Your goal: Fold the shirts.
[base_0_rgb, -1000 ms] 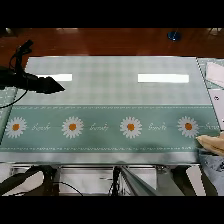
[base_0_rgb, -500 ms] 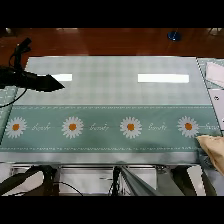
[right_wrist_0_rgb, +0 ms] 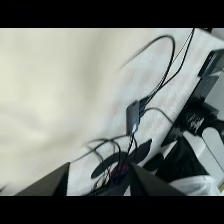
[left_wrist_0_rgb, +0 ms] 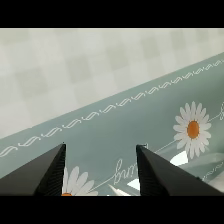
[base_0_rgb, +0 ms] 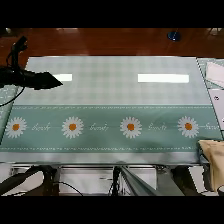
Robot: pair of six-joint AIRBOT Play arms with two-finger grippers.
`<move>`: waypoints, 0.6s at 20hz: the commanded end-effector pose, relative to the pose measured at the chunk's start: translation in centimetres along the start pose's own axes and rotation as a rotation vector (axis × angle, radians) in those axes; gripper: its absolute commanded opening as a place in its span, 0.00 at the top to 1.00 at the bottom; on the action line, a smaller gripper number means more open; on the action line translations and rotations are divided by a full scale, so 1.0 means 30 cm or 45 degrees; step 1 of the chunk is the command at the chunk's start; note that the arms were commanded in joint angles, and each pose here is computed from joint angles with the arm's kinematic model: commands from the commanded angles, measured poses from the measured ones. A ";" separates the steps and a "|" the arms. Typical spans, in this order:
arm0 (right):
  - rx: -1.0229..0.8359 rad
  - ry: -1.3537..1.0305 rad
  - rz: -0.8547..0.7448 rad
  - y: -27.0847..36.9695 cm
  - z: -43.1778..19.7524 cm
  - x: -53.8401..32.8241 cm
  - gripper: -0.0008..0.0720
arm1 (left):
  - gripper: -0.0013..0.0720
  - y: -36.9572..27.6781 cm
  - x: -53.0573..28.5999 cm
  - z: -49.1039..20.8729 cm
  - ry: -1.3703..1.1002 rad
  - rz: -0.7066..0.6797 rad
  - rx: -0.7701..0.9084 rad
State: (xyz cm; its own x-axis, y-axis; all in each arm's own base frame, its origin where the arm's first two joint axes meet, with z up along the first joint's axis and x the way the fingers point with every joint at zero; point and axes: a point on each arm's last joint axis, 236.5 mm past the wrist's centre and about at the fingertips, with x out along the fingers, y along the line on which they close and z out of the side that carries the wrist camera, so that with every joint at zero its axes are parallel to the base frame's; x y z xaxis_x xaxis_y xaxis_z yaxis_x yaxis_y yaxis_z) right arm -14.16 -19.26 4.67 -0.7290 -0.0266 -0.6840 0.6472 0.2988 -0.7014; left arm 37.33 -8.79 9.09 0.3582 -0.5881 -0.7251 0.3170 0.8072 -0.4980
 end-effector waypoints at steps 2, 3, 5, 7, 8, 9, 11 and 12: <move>0.058 -0.403 -0.013 -0.022 0.243 -0.009 0.35 | 0.27 0.017 -0.001 0.028 -0.045 0.026 -0.007; 0.059 -0.602 0.082 0.036 0.359 -0.086 0.35 | 0.27 0.028 -0.001 0.046 -0.073 0.042 -0.005; 0.199 -1.268 0.500 0.203 0.659 -0.509 0.38 | 0.26 0.059 0.002 0.091 -0.143 0.081 -0.011; 0.694 -1.821 1.327 0.286 0.798 -1.138 0.42 | 0.25 0.114 0.007 0.154 -0.240 0.142 -0.025; 0.762 -1.748 1.695 0.410 0.801 -1.333 0.42 | 0.25 0.154 0.005 0.202 -0.316 0.187 -0.036; 0.404 -1.687 1.837 0.666 0.731 -1.525 0.42 | 0.25 0.206 0.000 0.260 -0.412 0.245 -0.052; -0.728 -1.506 1.848 1.251 0.306 -1.717 0.42 | 0.26 0.252 0.006 0.342 -0.541 0.277 -0.096; -1.196 -1.315 1.761 1.456 0.044 -1.677 0.42 | 0.37 0.241 0.041 0.332 -0.484 0.280 -0.044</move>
State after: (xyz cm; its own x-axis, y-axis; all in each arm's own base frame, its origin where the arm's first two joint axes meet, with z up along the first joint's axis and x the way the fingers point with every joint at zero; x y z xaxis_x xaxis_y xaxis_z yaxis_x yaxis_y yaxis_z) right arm 37.40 -28.97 10.22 0.7022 -0.3861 -0.5981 0.5829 0.7942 0.1717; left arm 45.80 -5.20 9.22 0.6373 -0.4384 -0.6338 0.1991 0.8882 -0.4142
